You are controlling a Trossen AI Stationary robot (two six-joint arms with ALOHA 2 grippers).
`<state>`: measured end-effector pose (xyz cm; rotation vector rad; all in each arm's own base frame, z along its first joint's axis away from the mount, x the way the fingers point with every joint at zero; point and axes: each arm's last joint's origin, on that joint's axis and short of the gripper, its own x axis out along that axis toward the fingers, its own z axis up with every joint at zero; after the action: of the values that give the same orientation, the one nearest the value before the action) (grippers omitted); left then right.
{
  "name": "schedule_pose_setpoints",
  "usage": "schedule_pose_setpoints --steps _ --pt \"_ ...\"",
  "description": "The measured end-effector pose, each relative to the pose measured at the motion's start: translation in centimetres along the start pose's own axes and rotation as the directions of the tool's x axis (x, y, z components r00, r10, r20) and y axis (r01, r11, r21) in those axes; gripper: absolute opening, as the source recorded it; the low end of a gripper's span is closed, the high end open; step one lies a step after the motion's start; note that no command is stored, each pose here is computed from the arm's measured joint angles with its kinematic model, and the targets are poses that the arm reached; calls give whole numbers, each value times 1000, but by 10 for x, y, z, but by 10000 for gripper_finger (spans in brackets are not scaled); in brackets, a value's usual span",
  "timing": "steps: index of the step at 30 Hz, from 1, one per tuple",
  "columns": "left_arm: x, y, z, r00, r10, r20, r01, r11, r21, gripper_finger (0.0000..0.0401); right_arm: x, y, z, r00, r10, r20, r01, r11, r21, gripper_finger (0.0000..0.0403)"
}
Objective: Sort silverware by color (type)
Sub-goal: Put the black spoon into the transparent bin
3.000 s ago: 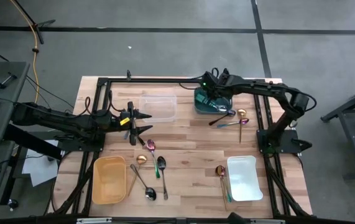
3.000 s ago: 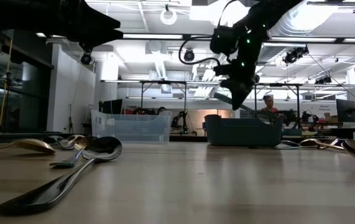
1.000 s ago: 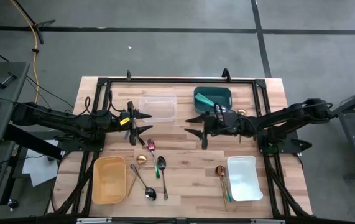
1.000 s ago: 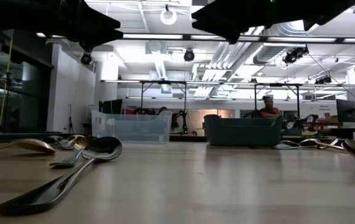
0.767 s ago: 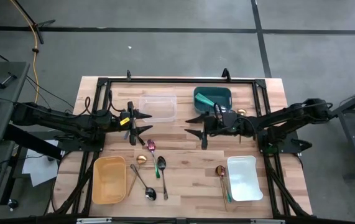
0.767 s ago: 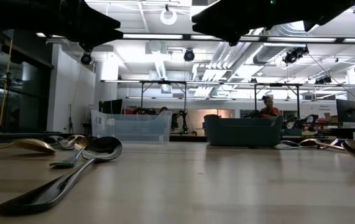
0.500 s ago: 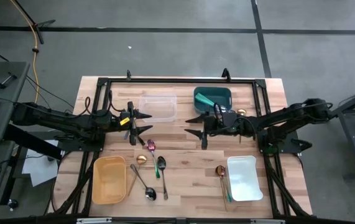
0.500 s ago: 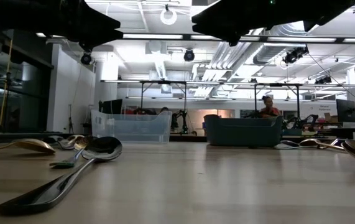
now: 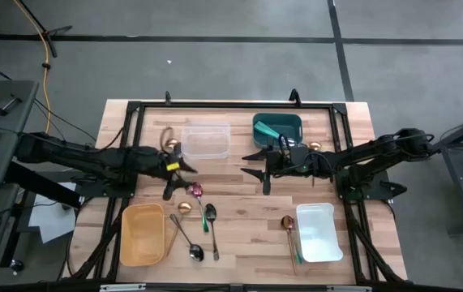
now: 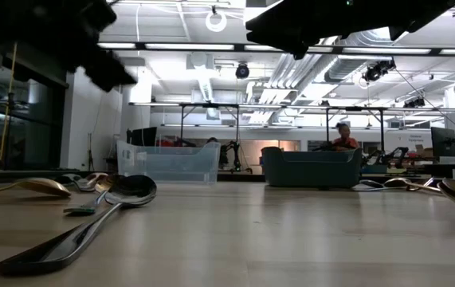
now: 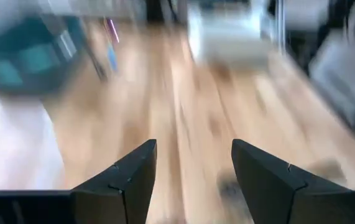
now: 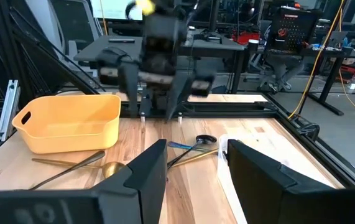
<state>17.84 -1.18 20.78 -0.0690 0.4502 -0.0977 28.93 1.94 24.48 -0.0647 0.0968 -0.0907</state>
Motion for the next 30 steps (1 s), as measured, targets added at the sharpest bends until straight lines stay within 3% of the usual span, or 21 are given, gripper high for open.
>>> schedule_pose_setpoints --steps 4,8,13,16,22,24,30 --pt "2 -6 -1 950 -13 -311 25 999 34 202 0 0 0 1000 -1 0 1 1000 0 165" --pt "7 -11 -11 845 41 -534 91 972 217 202 0 0 0 1000 -1 0 1 1000 0 165" --pt "20 -7 -26 743 244 -623 138 855 499 202 0 0 0 1000 -1 0 1 1000 10 165" --pt "28 -4 -34 683 323 -656 144 820 554 202 0 0 0 1000 -1 -3 1 1000 10 165" --pt "37 10 -50 561 288 -776 121 899 421 197 0 0 -2 1000 0 -19 0 1000 7 165" --pt "39 14 -55 524 282 -804 123 909 399 193 0 0 -2 1000 0 -21 0 1000 7 165" --pt "44 24 -57 498 322 -805 83 907 414 180 0 0 -2 1000 0 -18 1 1000 7 165"
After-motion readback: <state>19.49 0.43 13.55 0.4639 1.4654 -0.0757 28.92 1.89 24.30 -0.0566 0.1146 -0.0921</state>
